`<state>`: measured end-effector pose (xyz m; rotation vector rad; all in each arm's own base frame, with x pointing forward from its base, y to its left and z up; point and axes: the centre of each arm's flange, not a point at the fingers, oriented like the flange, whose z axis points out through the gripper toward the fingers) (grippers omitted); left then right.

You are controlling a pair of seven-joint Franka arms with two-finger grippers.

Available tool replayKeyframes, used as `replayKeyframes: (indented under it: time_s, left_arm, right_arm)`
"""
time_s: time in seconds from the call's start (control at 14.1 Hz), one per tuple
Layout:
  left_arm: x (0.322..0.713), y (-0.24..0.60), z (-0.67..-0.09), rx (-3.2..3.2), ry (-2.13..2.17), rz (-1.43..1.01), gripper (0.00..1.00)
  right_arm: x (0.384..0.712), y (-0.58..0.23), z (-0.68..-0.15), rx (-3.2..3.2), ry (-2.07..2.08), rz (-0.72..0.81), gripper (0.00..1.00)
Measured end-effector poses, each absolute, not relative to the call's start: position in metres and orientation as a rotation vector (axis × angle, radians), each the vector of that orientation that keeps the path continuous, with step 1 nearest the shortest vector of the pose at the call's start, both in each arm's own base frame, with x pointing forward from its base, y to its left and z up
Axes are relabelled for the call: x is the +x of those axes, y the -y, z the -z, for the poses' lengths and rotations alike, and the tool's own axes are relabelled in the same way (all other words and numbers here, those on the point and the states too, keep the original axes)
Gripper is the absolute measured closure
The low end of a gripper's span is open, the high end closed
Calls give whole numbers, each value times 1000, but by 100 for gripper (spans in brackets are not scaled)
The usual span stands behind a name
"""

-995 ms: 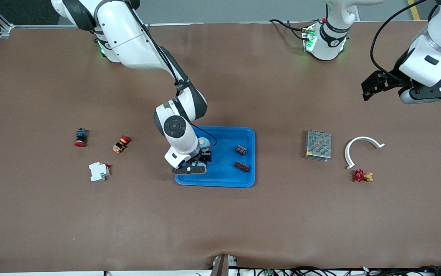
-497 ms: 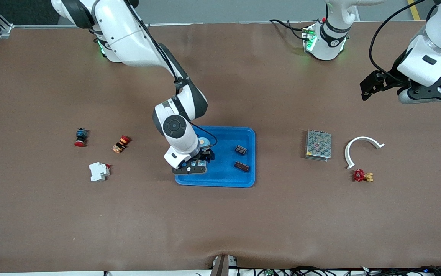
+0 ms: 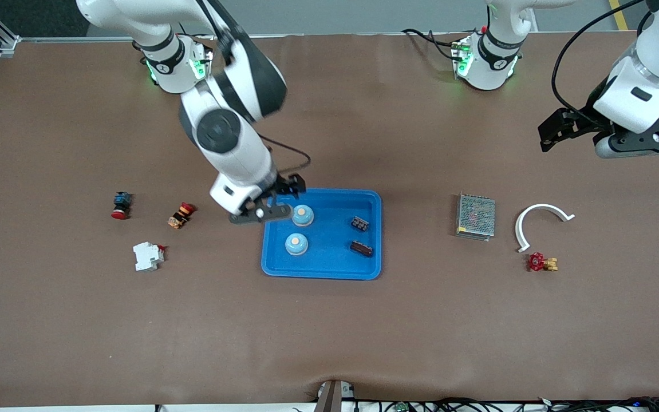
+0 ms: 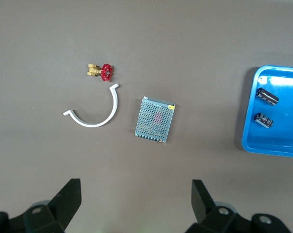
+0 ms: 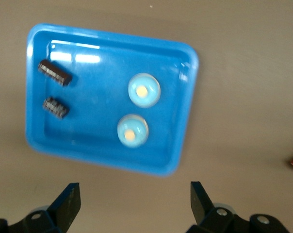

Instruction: Place electrolytic capacitor and blue bell in tray

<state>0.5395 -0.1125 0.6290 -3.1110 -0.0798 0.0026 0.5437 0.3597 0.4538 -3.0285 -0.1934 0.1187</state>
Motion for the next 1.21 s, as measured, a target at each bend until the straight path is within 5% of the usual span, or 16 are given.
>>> replayKeyframes:
  time_s: [0.5, 1.21]
  left_arm:
    - [542, 112, -625, -3111, 80, -14, 0]
    - [536, 111, -628, -3104, 81, -44, 0]
  right_arm:
    - [467, -192, -613, -3084, 192, -85, 0]
    - [496, 48, -597, -3072, 96, 47, 0]
